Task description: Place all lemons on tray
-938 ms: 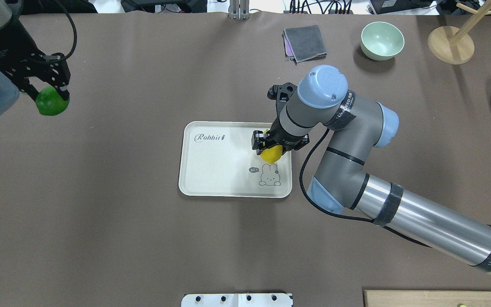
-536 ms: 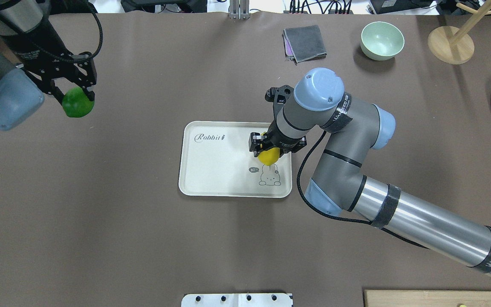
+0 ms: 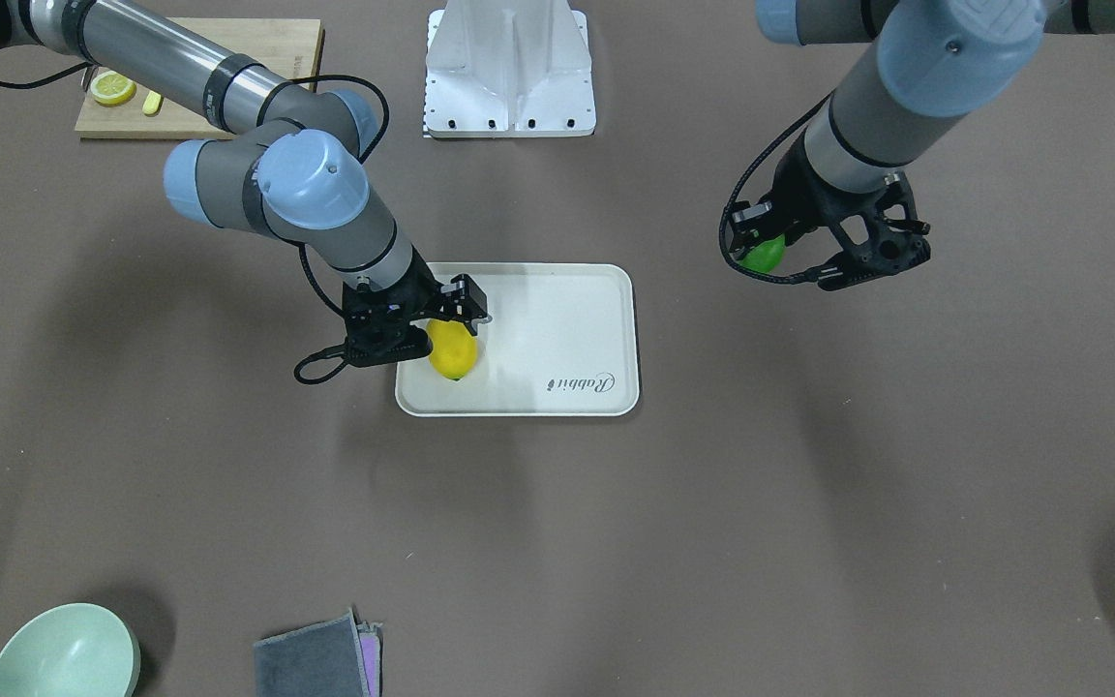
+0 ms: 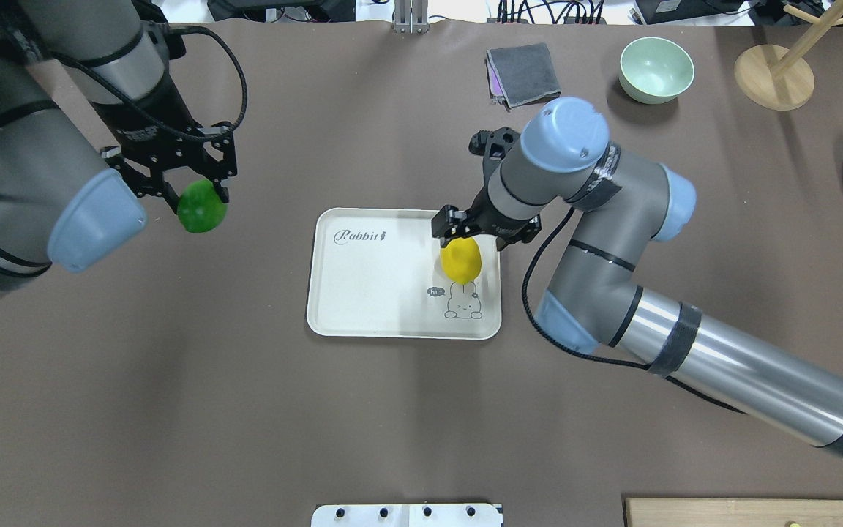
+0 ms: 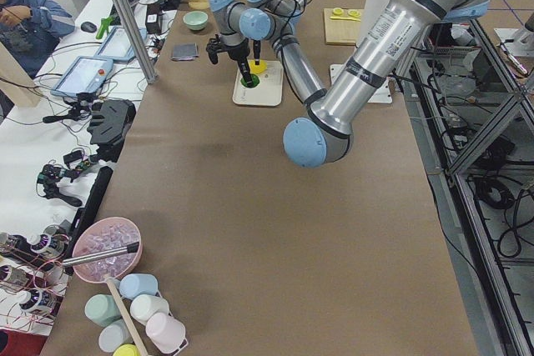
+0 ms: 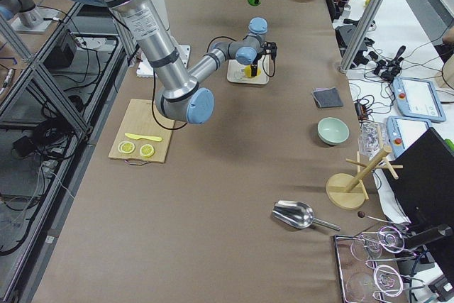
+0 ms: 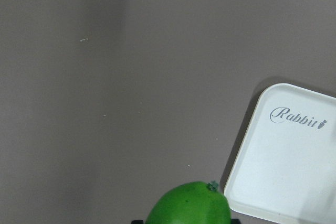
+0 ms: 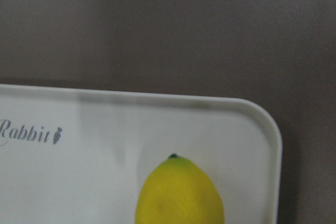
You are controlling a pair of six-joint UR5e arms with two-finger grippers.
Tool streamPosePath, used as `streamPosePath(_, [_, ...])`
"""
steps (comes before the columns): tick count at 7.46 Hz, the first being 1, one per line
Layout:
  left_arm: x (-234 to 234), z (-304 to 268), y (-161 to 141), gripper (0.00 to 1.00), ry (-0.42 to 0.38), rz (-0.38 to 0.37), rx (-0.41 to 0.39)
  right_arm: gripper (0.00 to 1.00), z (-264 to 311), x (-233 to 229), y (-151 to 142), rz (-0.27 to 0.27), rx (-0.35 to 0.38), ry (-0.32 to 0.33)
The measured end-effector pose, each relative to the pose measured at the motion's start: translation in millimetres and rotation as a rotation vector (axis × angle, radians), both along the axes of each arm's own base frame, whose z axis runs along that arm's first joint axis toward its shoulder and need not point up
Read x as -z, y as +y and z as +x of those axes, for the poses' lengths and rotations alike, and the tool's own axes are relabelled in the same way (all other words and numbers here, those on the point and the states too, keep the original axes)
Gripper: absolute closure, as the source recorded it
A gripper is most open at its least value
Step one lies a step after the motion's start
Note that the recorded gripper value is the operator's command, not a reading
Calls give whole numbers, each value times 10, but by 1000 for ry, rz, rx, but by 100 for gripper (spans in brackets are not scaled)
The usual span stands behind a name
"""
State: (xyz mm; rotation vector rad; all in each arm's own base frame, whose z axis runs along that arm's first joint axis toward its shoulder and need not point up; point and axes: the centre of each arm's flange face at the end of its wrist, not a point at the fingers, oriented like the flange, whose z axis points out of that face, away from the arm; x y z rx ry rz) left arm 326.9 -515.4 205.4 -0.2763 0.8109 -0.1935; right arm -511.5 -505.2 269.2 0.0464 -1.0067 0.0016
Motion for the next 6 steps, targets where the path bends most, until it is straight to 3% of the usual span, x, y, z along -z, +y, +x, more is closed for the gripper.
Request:
streamPosePath(3, [145, 650, 362, 100, -15, -31, 71, 0, 1332, -636, -445, -26, -131, 35])
streamPosePath(5, [165, 1159, 561, 100, -23, -13, 99, 0, 2444, -1490, -566, 22, -152, 126])
streamPosePath(6, [119, 1390, 509, 100, -18, -7, 117, 0, 2963, -1929, -557, 54, -138, 186])
